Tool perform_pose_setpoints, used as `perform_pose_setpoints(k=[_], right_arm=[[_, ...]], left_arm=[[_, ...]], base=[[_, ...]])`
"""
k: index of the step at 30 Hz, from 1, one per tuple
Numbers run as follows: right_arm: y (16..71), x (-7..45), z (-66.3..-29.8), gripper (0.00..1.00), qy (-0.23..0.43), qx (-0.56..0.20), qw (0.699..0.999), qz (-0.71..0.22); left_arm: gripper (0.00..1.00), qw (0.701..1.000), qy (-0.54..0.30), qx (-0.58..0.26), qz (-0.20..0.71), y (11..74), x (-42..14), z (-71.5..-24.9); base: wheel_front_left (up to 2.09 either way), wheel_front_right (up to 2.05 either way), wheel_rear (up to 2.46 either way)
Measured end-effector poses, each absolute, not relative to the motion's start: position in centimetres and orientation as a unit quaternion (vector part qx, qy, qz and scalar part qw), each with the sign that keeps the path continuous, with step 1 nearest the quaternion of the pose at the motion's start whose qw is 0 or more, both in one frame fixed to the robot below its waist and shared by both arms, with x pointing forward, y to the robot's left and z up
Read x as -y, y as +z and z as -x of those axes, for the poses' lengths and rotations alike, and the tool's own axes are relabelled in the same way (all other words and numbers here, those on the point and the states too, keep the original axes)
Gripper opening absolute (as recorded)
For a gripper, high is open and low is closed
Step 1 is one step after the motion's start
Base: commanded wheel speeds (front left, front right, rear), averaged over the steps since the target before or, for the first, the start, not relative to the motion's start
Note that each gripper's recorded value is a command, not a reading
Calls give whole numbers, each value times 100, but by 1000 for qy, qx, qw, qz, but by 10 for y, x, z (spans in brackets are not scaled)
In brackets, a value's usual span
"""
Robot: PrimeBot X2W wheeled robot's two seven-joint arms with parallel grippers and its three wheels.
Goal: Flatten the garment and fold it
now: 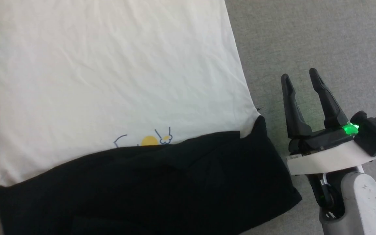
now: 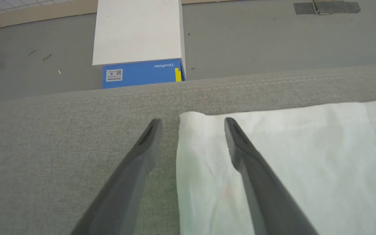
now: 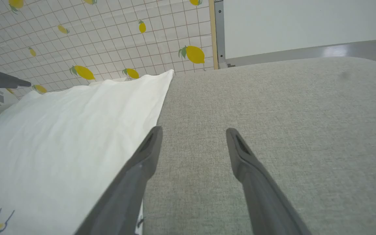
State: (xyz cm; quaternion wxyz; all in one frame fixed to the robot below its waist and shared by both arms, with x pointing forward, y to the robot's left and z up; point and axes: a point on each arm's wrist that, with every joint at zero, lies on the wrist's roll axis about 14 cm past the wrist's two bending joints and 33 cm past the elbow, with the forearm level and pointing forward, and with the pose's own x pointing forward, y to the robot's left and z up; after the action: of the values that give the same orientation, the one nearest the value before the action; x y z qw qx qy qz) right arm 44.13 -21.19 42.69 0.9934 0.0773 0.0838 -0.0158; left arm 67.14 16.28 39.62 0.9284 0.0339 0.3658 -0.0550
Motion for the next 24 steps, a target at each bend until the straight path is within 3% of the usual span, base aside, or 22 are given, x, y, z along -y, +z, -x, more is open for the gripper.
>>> perform_pose_setpoints(k=[9,10,12,19,24], right_arm=[[402,220,-437,100,-30,-115,990,-74],[401,220,-437,100,-31,-117,990,-73],[399,220,-438,100,-30,-119,990,-73],[407,212,-458,100,-6,-104,993,-53],[453,196,-517,100,39,-36,998,-21]], left_arm=[[100,909,-25,-411,-56,358,-166,-673],[47,908,-25,-414,-56,357,-167,-673],[0,910,-26,-411,-52,357,-167,-674],[0,918,-35,-392,-49,360,-168,-673],[0,926,-43,-373,-50,365,-165,-672]], base=[[0,0,0],[0,0,0],[0,0,0],[0,0,0],[0,0,0]])
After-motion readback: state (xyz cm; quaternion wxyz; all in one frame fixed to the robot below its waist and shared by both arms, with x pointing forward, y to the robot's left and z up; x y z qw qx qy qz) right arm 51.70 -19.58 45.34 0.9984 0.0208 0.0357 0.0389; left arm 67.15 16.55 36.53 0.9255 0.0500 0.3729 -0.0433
